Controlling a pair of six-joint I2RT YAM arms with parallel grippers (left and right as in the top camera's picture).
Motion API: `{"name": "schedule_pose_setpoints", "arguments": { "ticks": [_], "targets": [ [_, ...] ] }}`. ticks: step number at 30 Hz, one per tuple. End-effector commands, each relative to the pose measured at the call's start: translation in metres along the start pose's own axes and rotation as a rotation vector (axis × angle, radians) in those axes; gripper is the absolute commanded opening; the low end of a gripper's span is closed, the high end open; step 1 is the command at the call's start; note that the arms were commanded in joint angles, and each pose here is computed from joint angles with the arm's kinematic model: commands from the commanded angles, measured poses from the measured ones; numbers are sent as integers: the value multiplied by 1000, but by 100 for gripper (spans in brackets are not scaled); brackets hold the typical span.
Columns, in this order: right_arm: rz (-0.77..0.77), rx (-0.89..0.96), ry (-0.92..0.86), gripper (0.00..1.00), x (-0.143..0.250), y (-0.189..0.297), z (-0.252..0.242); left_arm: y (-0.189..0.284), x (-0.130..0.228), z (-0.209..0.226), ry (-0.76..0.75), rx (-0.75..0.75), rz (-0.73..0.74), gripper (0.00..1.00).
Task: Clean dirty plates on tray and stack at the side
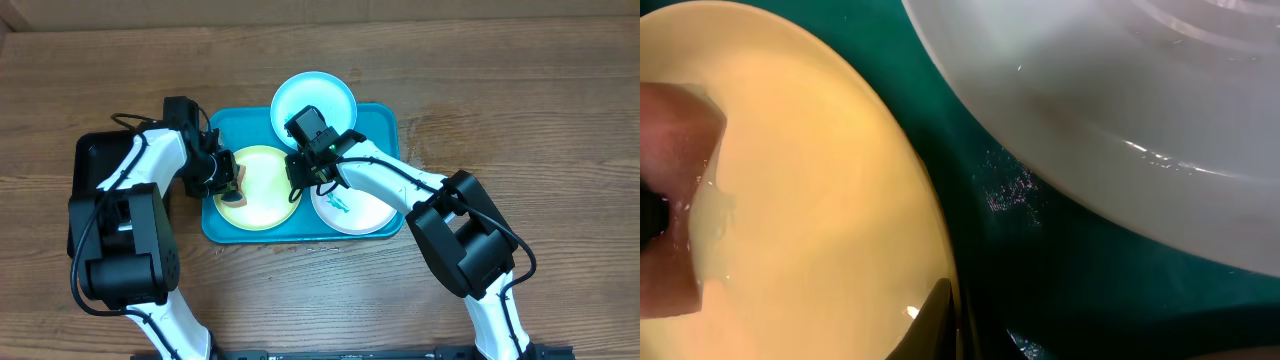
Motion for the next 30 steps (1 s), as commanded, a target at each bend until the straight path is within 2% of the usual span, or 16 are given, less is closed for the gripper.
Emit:
{"name": "schedule_pose_setpoints", "arguments": {
  "ticks": [1, 7, 19, 24, 30],
  "targets": [
    [39, 18, -9, 4, 11, -16, -6, -14, -9, 34, -38, -206, -25, 4],
    [39, 18, -1, 4, 11, -16, -6, -4, -21, 61, -41, -400, -93, 4],
    [39, 19, 3, 4, 11, -16, -6, 28, -56, 57, -39, -456, -244, 4],
    [35, 18, 3, 4, 10, -16, -6, 50, -67, 36, -51, -362, -327, 4],
    [31, 16, 4, 4, 9, -16, -5, 79, -71, -16, -104, -69, -403, 4]
  ]
}}
Point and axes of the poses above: each gripper's point midway between its finger pads, its own y axis back along the fingers, its own z axis along the line the jaws close on, x = y × z, the point moved 2 cm from there along y, back along the fingers, and after that the axes turned 10 degrees about y, right-handed, at the moved point
